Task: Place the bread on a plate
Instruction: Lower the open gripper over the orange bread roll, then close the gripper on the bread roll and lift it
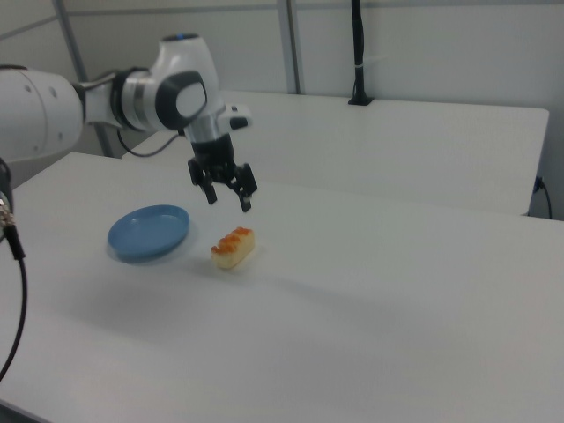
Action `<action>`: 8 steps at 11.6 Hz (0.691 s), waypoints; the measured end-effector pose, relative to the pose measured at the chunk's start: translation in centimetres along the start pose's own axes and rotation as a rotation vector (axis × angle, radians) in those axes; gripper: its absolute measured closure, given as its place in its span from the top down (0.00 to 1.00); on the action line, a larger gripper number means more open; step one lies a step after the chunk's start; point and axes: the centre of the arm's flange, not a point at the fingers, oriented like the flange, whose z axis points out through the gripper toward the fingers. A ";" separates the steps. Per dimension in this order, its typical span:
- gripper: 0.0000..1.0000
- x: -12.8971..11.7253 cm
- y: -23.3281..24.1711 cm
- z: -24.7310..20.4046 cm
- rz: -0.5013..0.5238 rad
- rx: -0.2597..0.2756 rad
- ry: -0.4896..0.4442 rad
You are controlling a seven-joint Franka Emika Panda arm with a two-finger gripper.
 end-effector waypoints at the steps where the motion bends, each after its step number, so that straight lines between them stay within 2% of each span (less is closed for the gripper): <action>1: 1.00 0.7 -0.9 2.5 0.003 0.000 0.000; 5: 1.00 1.7 -4.1 9.4 0.035 -0.001 -0.008; 8: 0.97 1.9 -4.1 10.5 0.046 -0.001 -0.007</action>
